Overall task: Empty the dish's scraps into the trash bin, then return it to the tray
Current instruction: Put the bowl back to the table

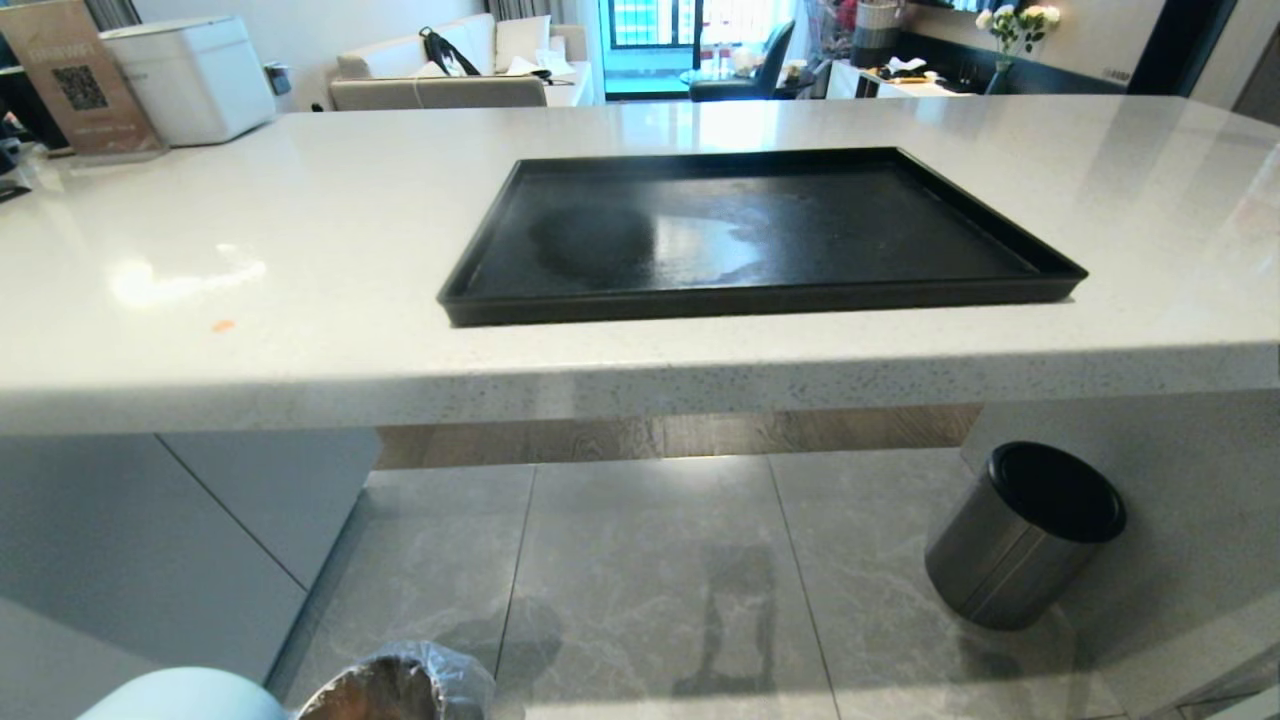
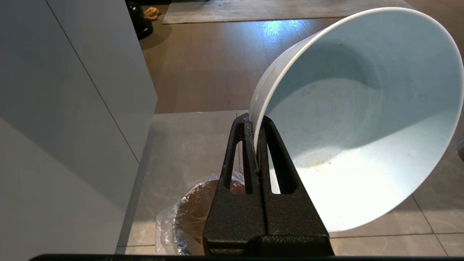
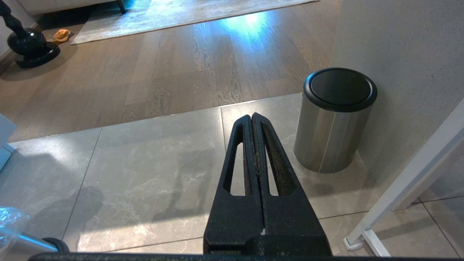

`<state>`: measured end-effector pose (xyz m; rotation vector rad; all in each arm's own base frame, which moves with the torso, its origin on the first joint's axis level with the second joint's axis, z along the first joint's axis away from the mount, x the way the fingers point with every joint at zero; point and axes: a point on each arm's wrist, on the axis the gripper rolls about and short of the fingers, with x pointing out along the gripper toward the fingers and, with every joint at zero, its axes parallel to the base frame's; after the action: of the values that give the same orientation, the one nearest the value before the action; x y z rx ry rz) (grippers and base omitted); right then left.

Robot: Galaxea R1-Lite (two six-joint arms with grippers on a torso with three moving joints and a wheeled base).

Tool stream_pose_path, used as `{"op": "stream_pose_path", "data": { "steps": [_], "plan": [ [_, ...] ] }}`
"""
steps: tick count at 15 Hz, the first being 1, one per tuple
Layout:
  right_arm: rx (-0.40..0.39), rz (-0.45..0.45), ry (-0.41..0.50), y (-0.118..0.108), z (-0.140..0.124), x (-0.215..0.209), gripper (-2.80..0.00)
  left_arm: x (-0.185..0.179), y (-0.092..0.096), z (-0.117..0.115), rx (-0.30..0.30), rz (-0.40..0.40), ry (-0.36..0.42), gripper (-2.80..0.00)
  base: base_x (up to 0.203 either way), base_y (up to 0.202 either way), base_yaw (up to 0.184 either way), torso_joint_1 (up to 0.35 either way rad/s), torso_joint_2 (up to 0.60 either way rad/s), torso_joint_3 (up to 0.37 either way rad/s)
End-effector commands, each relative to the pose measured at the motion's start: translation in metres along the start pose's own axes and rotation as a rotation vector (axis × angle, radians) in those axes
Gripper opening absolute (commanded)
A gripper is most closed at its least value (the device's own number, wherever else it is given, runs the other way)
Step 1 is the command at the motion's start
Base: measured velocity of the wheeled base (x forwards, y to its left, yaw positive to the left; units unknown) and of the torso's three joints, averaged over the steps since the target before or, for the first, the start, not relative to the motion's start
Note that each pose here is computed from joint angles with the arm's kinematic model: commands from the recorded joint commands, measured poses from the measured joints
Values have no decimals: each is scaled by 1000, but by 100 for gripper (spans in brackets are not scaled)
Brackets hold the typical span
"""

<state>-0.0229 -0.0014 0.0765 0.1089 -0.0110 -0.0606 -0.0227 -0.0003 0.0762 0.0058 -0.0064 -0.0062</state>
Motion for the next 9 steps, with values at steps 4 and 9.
{"op": "stream_pose_path", "data": {
  "steps": [4,9],
  "plan": [
    [2,0,0,0,0,0,-280,0,0,0,0,0,0,-280,0,0,0,0,0,0],
    [-3,0,0,0,0,0,-280,0,0,0,0,0,0,-280,0,0,0,-19,-196,-212]
  ]
}}
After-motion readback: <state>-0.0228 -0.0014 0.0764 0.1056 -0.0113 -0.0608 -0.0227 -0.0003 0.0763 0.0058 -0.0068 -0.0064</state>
